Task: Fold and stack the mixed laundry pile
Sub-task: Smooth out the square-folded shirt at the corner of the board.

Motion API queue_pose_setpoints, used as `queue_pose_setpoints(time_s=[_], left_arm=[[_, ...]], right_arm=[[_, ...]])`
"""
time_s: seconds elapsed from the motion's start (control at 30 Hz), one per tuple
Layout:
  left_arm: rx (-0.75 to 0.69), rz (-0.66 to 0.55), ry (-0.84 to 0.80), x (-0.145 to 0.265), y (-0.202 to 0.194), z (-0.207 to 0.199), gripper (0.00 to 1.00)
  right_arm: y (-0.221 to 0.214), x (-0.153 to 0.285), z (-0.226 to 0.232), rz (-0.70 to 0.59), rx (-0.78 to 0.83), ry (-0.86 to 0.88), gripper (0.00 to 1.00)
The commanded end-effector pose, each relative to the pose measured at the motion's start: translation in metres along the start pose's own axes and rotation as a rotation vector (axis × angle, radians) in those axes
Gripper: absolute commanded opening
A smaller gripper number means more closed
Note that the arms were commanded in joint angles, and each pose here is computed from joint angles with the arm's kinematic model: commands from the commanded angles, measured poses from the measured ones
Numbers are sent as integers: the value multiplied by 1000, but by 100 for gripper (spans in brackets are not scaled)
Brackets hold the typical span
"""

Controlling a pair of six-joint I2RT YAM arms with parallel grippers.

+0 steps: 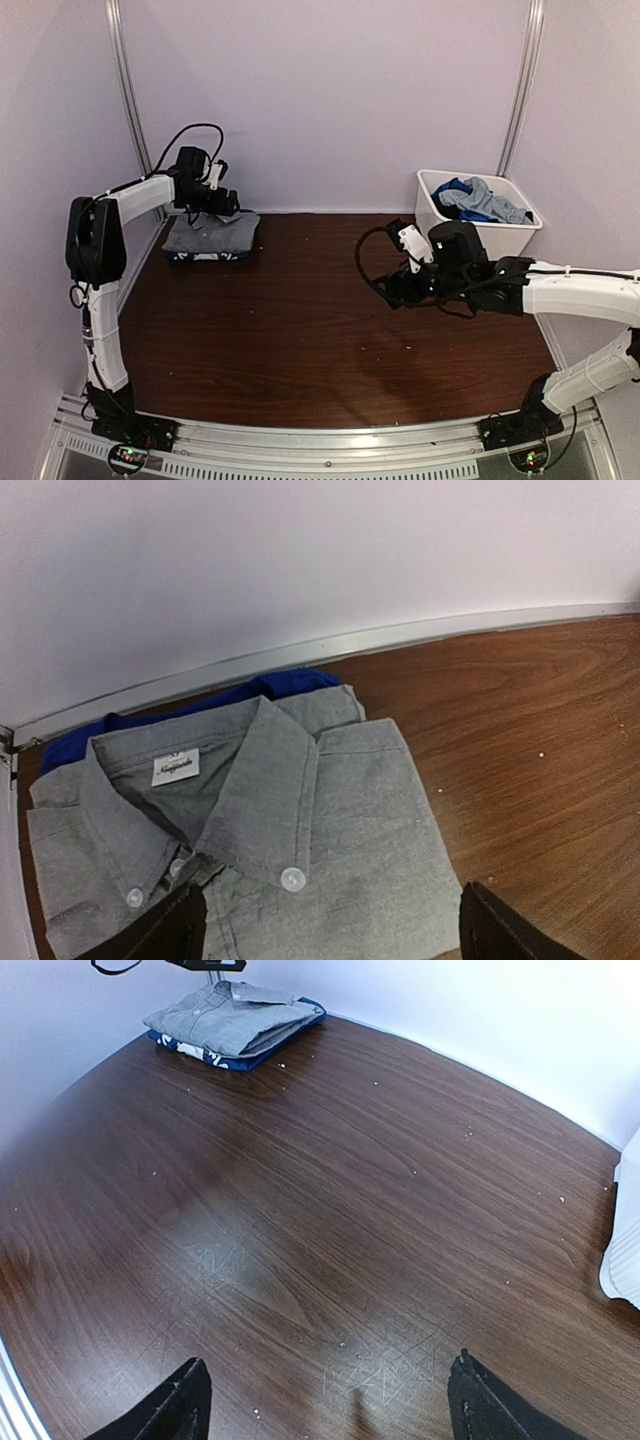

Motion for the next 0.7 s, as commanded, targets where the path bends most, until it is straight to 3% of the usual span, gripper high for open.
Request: queue_pose_setpoints(time_s=[0.0,0.17,0.4,0.67], left_arm=[[44,34,-29,-40,-12,11,87],[130,93,-13,-71,-39,34,82],[180,118,3,-80,-59,60,84],[197,-3,175,-15,-6,82,98]], right_arm=[[-9,3,-3,21,-26,5,81],[-13,1,-7,33,-37,-5,81],[-16,-2,-4,46,-40,19,82],[-1,6,-21,25,-24,-23,83]])
Point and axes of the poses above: each gripper's point midway between its finger pads, its own x axis back along the fingers, its own z axis along the line the jaws close on, y = z × x, the point moved 1 cm from there along x, back along the fingers, and after that the axes turned 7 degrees about x, right-handed, at the moved point
